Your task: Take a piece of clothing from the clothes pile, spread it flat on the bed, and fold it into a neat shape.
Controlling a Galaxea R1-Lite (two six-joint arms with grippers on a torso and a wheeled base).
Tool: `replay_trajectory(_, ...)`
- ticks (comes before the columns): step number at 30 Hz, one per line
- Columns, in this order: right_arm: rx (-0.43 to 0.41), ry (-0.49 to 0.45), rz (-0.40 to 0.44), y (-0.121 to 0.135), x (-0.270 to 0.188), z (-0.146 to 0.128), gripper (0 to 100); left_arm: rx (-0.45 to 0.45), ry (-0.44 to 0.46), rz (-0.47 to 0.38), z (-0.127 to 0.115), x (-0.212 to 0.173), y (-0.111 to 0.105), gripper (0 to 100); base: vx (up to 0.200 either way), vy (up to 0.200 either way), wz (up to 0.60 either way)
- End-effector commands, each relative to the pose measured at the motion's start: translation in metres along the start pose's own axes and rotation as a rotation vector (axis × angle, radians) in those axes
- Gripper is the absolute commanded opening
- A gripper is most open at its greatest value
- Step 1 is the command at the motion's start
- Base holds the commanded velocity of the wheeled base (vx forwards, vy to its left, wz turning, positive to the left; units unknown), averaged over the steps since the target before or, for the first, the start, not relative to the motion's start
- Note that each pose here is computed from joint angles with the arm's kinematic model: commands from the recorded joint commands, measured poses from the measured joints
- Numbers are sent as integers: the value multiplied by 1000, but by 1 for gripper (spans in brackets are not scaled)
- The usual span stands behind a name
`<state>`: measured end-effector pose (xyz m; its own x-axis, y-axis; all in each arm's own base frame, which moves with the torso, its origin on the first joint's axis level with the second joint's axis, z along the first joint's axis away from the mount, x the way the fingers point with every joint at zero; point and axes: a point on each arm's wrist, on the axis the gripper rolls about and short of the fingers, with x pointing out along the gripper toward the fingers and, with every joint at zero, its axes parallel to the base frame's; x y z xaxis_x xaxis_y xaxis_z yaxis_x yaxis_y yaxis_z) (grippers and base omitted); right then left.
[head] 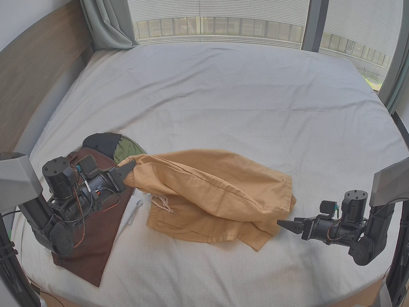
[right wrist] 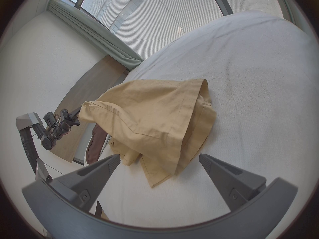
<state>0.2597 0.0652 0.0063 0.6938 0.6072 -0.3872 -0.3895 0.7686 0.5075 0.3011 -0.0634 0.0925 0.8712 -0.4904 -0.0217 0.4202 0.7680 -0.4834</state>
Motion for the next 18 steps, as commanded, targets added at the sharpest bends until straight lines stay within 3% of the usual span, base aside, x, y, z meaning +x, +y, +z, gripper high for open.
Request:
replay_trajectory(1, 17, 8, 0, -4, 9, -2, 100, 0, 2, 0, -1, 0, 0, 0, 0, 0, 0)
replay_trajectory(11, 60, -4, 46, 0, 30, 1, 100, 0, 4, -4, -1, 0, -2, 0, 0, 0, 0)
replay_trajectory(18, 46, 1, 74, 7, 37, 0, 100, -2, 4, -4, -1, 1, -1, 0, 0, 0, 0)
